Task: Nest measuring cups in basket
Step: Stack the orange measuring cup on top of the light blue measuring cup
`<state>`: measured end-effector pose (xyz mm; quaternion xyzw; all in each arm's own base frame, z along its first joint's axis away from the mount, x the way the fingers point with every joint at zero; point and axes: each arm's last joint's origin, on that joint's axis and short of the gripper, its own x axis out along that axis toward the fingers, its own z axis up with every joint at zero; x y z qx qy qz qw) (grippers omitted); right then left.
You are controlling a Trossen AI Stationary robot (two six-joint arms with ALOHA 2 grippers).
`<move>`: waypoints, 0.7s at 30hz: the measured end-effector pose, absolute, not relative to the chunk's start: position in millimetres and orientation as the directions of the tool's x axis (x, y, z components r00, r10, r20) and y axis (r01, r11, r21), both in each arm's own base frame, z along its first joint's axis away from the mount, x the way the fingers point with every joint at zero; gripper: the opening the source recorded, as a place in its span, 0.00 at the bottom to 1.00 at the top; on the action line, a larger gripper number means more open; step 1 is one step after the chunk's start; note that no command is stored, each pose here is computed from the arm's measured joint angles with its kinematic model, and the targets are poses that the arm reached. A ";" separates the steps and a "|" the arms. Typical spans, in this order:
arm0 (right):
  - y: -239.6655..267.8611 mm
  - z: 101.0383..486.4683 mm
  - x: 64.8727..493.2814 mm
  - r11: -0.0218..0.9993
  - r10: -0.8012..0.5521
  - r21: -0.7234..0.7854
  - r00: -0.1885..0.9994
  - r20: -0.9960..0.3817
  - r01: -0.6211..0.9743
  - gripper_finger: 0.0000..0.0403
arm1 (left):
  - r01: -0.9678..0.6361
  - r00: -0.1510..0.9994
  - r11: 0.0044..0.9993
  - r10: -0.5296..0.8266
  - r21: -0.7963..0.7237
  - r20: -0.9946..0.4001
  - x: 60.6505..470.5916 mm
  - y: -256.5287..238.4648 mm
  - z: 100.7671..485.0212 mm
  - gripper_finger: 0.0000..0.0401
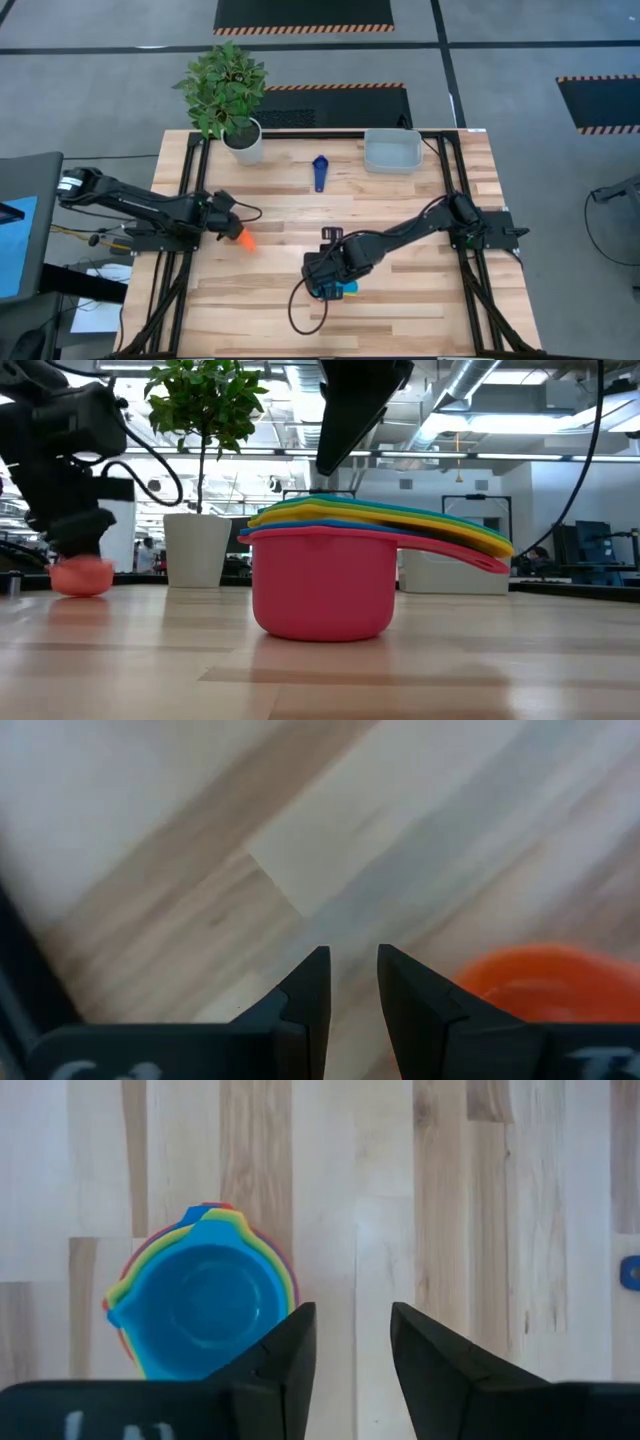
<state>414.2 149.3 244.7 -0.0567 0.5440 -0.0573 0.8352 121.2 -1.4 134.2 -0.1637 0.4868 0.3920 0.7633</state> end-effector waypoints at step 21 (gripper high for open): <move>160.2 242.6 398.9 0.965 -0.259 -0.232 0.340 -0.904 0.118 0.36 | -0.624 0.434 0.782 0.330 -0.015 -0.838 142.3 -17.3 137.3 0.21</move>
